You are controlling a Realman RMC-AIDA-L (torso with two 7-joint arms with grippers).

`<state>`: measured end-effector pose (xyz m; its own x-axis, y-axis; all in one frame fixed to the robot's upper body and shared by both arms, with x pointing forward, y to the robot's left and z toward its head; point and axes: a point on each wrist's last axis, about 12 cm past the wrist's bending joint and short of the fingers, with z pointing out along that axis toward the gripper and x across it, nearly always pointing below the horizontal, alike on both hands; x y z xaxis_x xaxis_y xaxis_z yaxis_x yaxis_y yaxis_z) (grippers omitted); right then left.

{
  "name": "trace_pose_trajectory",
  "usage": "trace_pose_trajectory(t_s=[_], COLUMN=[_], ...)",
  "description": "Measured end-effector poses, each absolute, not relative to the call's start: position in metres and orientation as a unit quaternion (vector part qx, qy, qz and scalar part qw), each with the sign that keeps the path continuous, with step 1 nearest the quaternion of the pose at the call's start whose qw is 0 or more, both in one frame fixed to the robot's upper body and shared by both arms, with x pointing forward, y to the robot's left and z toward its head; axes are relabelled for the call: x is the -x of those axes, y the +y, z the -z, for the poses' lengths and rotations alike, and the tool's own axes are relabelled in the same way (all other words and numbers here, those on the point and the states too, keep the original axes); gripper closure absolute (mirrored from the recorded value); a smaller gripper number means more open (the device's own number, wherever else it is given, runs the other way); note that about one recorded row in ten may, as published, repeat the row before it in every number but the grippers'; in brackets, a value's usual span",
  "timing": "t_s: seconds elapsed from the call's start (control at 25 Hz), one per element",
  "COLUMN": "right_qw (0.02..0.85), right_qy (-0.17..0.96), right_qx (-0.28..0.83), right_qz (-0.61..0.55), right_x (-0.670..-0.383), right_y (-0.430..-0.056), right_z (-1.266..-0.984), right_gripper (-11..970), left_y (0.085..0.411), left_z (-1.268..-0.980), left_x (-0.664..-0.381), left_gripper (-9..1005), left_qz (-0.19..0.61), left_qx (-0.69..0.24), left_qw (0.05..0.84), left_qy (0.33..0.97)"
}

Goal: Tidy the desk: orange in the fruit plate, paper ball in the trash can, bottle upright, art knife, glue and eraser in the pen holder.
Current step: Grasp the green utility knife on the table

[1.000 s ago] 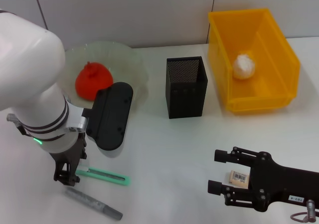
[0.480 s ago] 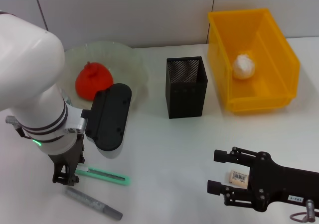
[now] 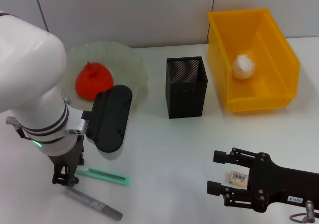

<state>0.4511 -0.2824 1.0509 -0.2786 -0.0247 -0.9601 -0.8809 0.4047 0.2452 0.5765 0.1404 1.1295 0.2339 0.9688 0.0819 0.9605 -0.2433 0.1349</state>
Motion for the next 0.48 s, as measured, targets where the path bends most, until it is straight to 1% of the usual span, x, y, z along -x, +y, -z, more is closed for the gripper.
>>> trace_pose_trajectory(t_s=[0.48], right_qw=[0.498], right_qy=[0.673], right_qx=[0.336], right_qz=[-0.43], right_x=[-0.4517], right_y=[-0.2818], right_z=[-1.0512], right_gripper=[197], left_y=[0.1405], left_z=[-1.1295], left_x=[-0.5762], left_gripper=[701], left_qz=[-0.074], left_qx=[-0.785], left_qw=[0.027], left_qy=[0.615])
